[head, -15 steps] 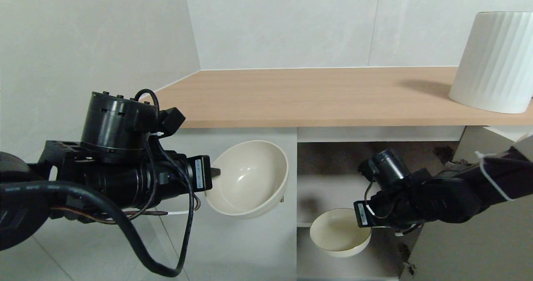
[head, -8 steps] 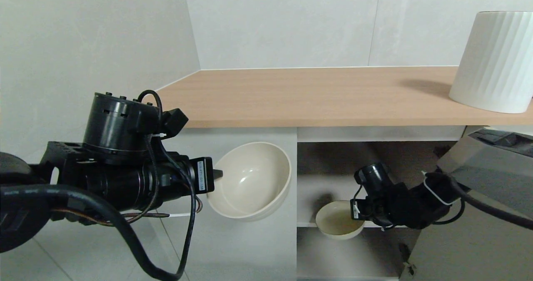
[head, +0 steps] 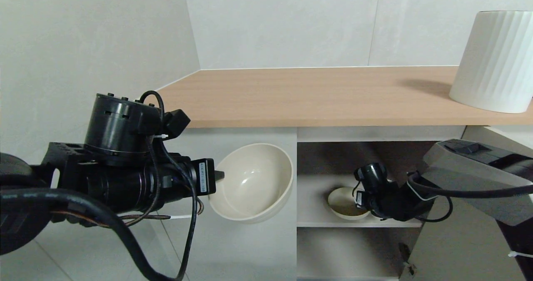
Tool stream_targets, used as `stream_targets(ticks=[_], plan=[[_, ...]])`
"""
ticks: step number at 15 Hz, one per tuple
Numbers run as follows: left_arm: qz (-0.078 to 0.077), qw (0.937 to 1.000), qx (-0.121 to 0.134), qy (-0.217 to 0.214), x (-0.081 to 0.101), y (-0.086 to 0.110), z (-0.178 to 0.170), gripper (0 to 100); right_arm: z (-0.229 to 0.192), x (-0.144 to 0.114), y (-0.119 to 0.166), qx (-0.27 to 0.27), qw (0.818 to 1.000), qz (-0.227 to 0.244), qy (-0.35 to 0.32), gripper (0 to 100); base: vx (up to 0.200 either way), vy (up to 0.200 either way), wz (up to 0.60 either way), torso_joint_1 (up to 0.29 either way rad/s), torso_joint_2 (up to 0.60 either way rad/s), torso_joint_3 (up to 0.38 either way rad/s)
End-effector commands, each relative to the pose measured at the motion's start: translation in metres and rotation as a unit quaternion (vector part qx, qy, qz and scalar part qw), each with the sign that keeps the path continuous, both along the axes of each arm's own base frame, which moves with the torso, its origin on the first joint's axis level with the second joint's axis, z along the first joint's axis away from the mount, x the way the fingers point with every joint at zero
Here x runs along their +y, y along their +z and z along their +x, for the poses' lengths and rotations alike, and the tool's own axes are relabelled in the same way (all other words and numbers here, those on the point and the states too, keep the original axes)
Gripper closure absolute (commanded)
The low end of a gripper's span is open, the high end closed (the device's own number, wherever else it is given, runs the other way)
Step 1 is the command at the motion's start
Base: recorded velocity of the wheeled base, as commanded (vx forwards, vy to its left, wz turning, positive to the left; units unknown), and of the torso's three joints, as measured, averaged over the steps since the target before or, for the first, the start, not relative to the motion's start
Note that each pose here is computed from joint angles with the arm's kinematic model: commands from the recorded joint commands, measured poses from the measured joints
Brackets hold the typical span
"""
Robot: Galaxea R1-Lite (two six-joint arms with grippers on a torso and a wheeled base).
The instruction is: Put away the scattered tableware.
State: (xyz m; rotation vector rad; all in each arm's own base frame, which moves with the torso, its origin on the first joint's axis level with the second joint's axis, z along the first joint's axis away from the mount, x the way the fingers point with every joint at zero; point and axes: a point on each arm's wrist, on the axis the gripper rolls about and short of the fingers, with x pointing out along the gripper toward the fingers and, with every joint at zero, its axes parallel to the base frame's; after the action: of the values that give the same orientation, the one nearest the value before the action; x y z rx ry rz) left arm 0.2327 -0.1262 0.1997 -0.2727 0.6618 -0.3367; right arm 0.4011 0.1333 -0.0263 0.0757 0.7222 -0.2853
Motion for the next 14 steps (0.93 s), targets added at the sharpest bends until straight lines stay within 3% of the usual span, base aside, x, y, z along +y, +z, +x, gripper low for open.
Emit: stream_targets(ticks=[1, 6, 7, 11, 14], plan=[[0.000, 1.0000, 0.000, 0.000, 0.000, 0.000, 0.000, 100, 0.006, -0.002, -0.006, -0.001, 1.000, 0.002, -0.007, 100, 0.000, 0.000, 0.00, 0.000, 0.00, 0.000], [0.001, 1.0000, 0.001, 0.000, 0.000, -0.001, 0.000, 100, 0.007, -0.002, -0.005, -0.005, 1.000, 0.005, -0.009, 100, 0.000, 0.000, 0.00, 0.000, 0.00, 0.000], [0.001, 1.0000, 0.001, 0.000, 0.000, -0.001, 0.000, 100, 0.007, -0.001, -0.003, -0.006, 1.000, 0.005, -0.009, 0, 0.000, 0.000, 0.00, 0.000, 0.00, 0.000], [0.002, 1.0000, 0.003, 0.001, -0.001, -0.003, 0.002, 100, 0.005, -0.002, 0.008, -0.015, 1.000, 0.010, -0.010, 0, 0.000, 0.000, 0.00, 0.000, 0.00, 0.000], [0.008, 0.9999, 0.013, 0.000, -0.004, -0.009, 0.005, 100, -0.024, 0.010, 0.050, -0.029, 0.999, 0.031, 0.029, 0, 0.000, 0.000, 0.00, 0.000, 0.00, 0.000]])
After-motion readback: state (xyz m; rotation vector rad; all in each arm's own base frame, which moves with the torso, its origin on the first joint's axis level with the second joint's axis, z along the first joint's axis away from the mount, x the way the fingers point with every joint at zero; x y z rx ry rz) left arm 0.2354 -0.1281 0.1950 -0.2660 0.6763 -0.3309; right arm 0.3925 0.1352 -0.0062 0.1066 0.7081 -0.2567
